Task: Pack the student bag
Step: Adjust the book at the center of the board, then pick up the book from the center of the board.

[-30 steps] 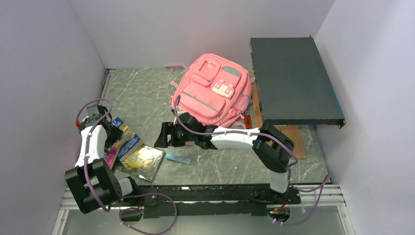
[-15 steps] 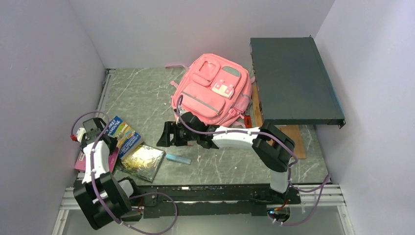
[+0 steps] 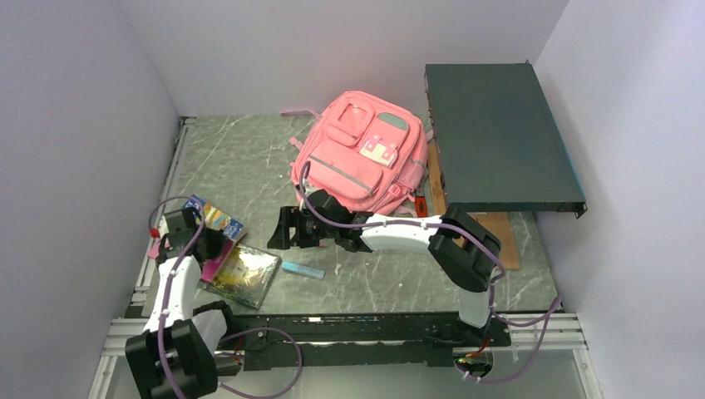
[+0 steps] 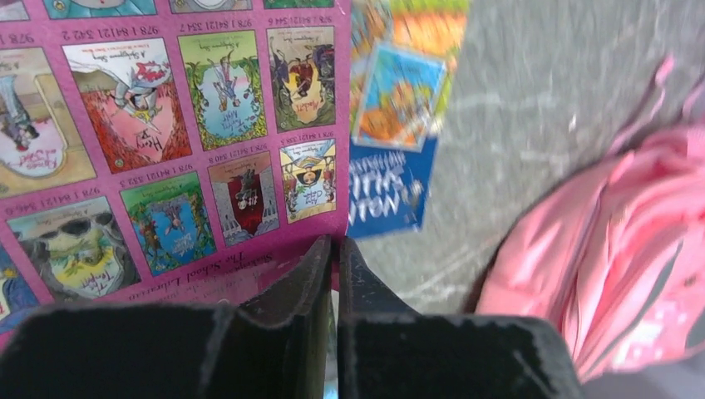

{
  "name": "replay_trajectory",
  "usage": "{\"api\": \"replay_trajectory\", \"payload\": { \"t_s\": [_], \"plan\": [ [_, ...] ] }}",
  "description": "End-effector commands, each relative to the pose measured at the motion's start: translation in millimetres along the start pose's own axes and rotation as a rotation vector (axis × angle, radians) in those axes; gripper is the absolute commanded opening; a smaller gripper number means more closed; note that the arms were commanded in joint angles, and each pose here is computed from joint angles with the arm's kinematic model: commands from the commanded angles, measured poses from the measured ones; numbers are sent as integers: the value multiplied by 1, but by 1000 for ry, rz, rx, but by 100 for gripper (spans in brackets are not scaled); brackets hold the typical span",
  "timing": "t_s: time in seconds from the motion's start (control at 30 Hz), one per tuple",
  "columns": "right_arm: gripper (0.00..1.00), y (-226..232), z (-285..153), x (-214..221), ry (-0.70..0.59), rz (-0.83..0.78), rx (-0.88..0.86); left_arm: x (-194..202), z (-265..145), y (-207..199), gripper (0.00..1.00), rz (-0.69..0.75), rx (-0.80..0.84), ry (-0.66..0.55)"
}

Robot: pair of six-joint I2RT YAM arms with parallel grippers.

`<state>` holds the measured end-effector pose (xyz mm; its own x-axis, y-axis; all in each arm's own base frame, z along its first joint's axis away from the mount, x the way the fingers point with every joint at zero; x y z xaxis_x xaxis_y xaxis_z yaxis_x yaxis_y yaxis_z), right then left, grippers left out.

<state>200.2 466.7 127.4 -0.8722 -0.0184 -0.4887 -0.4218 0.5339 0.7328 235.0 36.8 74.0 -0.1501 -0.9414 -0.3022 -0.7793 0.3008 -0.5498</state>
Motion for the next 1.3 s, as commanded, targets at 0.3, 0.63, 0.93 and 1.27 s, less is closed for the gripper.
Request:
{"api": "replay_trajectory", "payload": {
  "t_s": [0.3, 0.63, 0.93, 1.27],
  "plan": [
    [78, 13, -11, -38, -24, -67, -120, 54, -47, -7, 17, 346, 62, 228],
    [78, 35, 20, -34, 54, -150, -267, 8, -113, -62, 88, 692, 311, -17],
    [72, 49, 54, -4, 144, -59, -382, -25, -161, -86, 100, 887, 420, -292],
    [73, 42, 81, 18, 207, 70, -438, -16, -162, -84, 100, 897, 519, -364]
  ]
}}
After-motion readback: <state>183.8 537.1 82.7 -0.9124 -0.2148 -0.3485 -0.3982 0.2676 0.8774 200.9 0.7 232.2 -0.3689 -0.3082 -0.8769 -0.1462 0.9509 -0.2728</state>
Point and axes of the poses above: each gripper's point midway between its finger pads, its own z axis out along the fingers, its own y axis along the line the jaws close on, x = y × z, the point moved 2 cm from there along -z, back along the fingers, and after that the axes turned 1 degree about -z, right-handed, at the moved point
